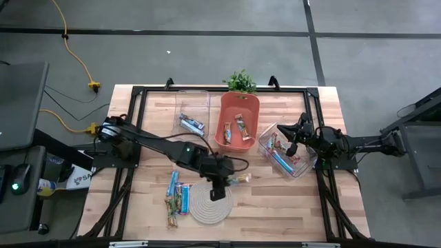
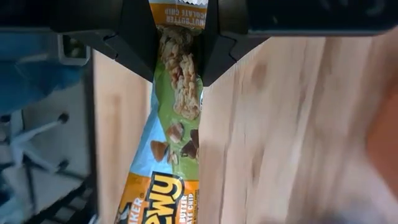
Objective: Pick and place Granola Bars by type
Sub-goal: Put the yellow granola bar into the orange bin
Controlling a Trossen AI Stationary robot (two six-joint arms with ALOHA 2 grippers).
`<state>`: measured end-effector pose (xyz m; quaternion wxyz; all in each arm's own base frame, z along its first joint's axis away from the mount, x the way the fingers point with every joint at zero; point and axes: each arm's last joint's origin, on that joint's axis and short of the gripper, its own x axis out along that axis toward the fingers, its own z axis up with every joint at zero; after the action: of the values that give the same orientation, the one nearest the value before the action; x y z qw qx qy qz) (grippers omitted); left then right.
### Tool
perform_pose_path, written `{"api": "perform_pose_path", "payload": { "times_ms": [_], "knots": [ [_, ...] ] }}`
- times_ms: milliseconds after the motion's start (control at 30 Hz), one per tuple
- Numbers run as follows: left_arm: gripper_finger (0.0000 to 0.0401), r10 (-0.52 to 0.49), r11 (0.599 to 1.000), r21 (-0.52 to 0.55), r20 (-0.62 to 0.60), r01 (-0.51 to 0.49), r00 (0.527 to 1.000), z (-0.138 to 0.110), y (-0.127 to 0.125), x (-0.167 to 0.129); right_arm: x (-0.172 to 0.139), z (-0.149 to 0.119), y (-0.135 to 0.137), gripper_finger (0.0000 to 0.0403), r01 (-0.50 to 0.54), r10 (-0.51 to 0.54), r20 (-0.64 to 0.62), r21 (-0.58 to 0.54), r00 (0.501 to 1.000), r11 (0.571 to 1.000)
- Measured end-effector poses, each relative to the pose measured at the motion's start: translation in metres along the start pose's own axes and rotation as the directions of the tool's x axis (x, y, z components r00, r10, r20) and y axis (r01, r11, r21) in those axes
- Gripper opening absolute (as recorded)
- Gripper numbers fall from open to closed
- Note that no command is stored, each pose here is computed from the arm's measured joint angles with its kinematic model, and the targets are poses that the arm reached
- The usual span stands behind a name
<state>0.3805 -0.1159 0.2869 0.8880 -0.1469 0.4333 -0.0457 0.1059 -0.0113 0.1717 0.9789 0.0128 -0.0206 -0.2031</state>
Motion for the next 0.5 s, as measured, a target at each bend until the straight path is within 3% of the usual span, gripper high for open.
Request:
{"api": "perform_pose_path", "payload": {
  "times_ms": [267,500],
  "knots": [
    [0.0101,-0.115,0.987,0.141,0.245,0.082,0.963,0.049,-0.025,-0.045,0.0,0.0,0.0,0.0,0.0,0.0,0.0,0.0,1.0,1.0],
    [0.0101,-0.228,0.955,0.274,0.444,0.11,0.867,0.082,-0.04,-0.083,0.0,0.0,0.0,0.0,0.0,0.0,0.0,0.0,1.0,1.0]
  ]
}}
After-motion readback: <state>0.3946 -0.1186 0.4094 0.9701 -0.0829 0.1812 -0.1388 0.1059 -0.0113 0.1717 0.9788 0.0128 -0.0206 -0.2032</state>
